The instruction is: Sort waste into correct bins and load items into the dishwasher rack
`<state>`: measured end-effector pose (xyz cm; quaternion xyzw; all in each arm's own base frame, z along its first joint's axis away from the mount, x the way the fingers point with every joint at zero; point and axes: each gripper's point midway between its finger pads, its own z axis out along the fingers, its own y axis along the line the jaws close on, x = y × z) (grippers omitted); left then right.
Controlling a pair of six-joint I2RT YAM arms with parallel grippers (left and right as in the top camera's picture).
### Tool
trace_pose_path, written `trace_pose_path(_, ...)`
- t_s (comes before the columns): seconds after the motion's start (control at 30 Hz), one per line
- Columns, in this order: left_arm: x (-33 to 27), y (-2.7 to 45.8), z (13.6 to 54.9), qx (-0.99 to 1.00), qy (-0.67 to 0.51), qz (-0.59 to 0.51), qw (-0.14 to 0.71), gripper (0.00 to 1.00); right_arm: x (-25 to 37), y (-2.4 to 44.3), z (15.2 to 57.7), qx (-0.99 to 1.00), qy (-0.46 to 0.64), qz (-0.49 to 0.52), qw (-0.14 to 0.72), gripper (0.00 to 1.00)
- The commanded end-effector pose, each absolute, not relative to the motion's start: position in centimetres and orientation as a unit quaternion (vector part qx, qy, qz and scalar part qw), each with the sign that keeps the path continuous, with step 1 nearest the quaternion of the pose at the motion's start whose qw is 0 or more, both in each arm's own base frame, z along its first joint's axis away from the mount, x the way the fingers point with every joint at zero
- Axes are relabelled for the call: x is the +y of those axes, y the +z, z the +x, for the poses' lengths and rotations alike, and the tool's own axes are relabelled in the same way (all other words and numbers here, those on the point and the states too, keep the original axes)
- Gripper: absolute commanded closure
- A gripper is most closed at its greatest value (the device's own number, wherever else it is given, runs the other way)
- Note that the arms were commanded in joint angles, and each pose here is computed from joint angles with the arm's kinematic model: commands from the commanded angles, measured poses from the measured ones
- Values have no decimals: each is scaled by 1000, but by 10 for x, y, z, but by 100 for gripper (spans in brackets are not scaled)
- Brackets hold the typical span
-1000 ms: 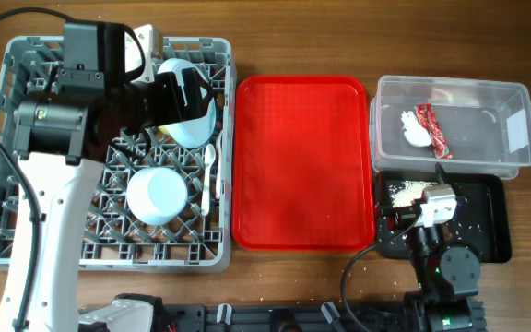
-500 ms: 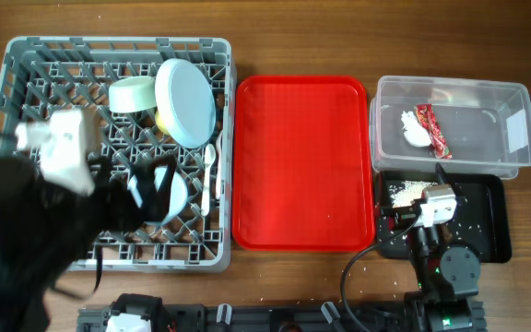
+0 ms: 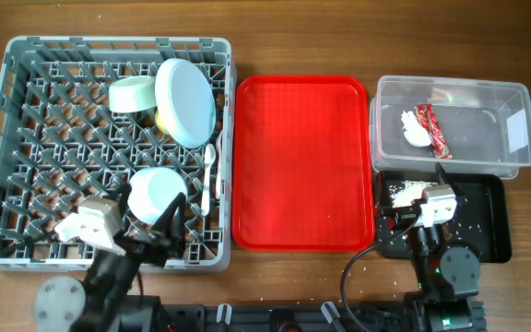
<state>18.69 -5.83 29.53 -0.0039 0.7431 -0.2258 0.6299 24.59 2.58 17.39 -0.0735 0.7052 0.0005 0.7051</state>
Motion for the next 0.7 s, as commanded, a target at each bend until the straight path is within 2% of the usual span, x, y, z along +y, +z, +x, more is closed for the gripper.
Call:
trace_pose_path(0.0, -64, 295, 196, 687, -236, 26, 687, 0, 26, 177, 245, 700, -1, -78, 710, 0)
trace_pose_path(0.17, -53, 290, 209, 626, -215, 20, 749, 0, 26, 177, 245, 700, -1, -78, 710, 0)
trace_pose_path(0.57, -26, 161, 245, 724, -158, -62, 669, 0, 26, 177, 245, 700, -1, -78, 710, 0)
trace_pose_path(0.67, -12, 157, 246, 726, -128, -89, 669, 0, 26, 177, 245, 700, -1, -78, 710, 0)
